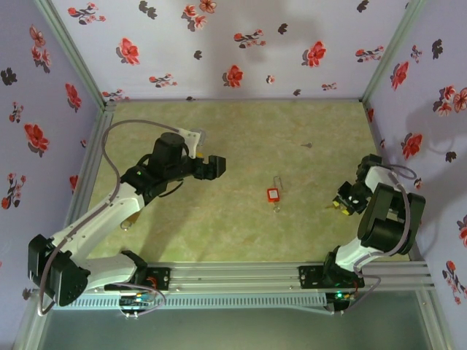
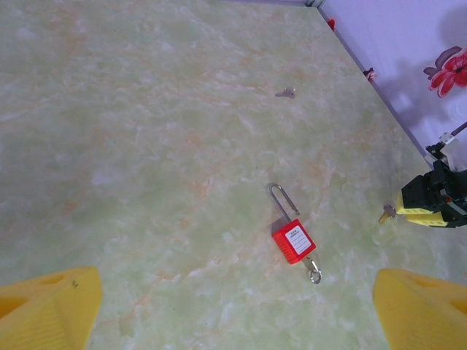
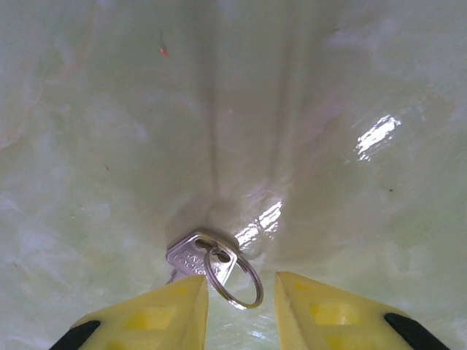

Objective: Unlock with the key

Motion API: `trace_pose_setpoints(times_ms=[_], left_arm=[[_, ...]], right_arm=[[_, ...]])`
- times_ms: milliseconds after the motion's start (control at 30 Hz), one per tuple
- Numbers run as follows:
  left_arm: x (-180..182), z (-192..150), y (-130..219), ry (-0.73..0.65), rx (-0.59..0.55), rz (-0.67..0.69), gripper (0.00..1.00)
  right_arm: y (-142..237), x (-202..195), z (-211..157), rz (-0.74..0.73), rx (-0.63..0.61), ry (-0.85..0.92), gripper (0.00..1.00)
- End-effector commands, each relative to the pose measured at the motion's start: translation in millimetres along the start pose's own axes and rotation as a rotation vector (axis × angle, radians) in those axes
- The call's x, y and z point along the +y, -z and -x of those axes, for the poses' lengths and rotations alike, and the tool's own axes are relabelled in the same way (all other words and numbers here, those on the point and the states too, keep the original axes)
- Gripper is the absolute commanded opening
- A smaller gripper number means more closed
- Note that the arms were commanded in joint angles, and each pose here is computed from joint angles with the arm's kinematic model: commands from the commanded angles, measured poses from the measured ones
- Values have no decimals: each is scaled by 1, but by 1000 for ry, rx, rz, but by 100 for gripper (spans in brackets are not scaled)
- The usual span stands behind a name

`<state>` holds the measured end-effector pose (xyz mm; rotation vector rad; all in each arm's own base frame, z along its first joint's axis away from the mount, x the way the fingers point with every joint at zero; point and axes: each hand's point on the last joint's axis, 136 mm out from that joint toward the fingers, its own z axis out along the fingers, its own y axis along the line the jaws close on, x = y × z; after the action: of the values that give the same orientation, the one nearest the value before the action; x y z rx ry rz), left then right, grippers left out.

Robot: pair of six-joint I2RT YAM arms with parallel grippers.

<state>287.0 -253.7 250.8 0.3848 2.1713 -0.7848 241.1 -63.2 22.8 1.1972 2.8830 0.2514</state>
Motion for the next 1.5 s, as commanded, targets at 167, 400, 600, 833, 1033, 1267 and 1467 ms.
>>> trace_pose_setpoints(times_ms=[167, 400, 600, 833, 1033, 1267, 1467], left_arm=[[-7, 8, 3, 16, -20, -29, 94], [-7, 7, 3, 24, -19, -30, 94], [-8, 6, 1, 26, -14, -34, 93], [-18, 9, -3, 39, -24, -69, 92], [-38, 31, -14, 234, -75, -173, 92], [-70, 67, -40, 563, -130, -394, 88], [-93, 78, -68, 680, -114, -480, 83]], right_arm=[[-10, -4, 3, -47, -4, 41, 26], [-14, 0, 2, -68, 4, 81, 18], [-12, 2, -5, -77, 15, 99, 9], [4, 22, -15, -8, 11, 111, 0], [57, 90, -24, 233, -75, 148, 0], [136, 205, -47, 606, -162, 196, 0], [171, 273, -80, 782, -147, 242, 0]])
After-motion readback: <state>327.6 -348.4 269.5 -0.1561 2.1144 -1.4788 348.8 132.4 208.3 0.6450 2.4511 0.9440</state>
